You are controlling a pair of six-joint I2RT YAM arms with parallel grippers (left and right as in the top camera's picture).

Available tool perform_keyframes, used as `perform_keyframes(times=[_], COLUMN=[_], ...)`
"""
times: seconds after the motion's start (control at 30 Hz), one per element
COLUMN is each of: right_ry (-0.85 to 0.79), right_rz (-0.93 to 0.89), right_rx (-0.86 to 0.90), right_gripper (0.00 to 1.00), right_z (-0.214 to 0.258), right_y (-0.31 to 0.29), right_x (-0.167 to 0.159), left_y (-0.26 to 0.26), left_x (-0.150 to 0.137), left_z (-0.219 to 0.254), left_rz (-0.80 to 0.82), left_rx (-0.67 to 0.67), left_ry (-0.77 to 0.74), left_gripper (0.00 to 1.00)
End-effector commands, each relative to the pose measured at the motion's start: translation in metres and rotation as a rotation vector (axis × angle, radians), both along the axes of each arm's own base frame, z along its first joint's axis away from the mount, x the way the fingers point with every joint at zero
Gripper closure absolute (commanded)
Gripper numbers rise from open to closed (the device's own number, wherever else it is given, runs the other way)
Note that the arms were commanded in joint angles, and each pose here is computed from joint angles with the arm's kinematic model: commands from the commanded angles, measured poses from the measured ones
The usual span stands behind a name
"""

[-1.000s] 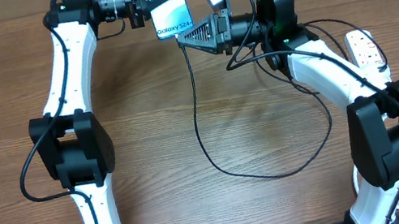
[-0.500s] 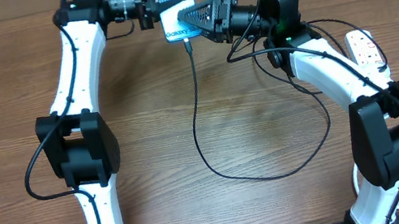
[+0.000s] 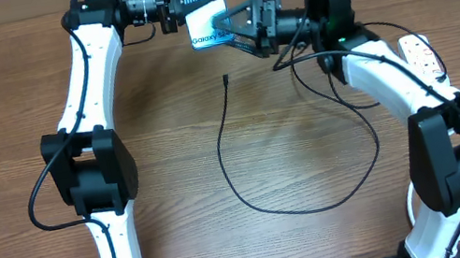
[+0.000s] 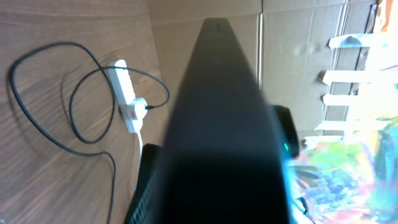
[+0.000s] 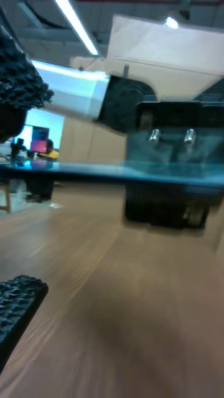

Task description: Plug charger to phone and switch on socket

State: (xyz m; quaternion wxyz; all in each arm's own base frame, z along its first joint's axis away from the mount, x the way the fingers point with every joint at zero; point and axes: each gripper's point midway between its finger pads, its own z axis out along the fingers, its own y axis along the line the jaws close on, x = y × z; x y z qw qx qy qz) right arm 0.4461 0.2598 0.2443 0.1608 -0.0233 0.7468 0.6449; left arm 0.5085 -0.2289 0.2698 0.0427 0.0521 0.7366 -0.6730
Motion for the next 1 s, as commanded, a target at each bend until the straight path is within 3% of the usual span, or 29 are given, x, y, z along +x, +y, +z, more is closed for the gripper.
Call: perform_keyframes(times=[0.0, 0.13, 0.2, 0.23, 0.33, 0.43, 0.67, 0.7, 0.8, 0.97], right_ry=[-0.083, 0.009, 0.052, 0.071, 0.106, 0.071, 0.053, 0.041, 0.007, 0.011], right_rz=[0.057, -0.006, -0.075, -0.115, -0.226, -0.270, -0.298, -0.302, -0.313, -0.313], right_rx=[-0.036, -0.194, -0.324, -0.400, -0.628, -0.723, -0.880, -0.909, -0.954, -1.008], right_gripper=[0.14, 0.20, 0.28, 0.36, 0.76, 0.96, 0.96, 0.93, 0.69, 0.59], right_z=[0.005, -0.042, -0.070, -0.084, -0.119, -0.127, -0.084, -0.077, -0.066, -0.085], right_y=[-0.011, -0.018, -0.023, -0.026, -0.031, -0.024, -0.029, -0.033, -0.037, -0.036], right_x=[-0.012, -0.014, -0.012, -0.011, -0.012, -0.012, -0.001, 0.003, 0.011, 0.014], left_y=[0.013, 0.029, 0.039, 0.045, 0.062, 0.074, 0.093, 0.095, 0.096, 0.099], left_x=[0.006, 0.018, 0.025, 0.028, 0.032, 0.030, 0.023, 0.023, 0.021, 0.019], left_z=[0.010, 0.003, -0.005, -0.009, -0.024, -0.036, -0.057, -0.057, -0.058, -0.066], left_rz=[0.033, 0.103, 0.154, 0.177, 0.233, 0.253, 0.286, 0.284, 0.279, 0.288], left_rx=[0.008, 0.049, 0.086, 0.103, 0.162, 0.206, 0.294, 0.296, 0.300, 0.338], left_ry=[-0.080, -0.072, -0.049, -0.033, 0.005, 0.023, 0.074, 0.073, 0.069, 0.084], left_gripper=[0.96, 0.96, 0.96, 0.96, 0.96, 0.96, 0.96, 0.96, 0.96, 0.96])
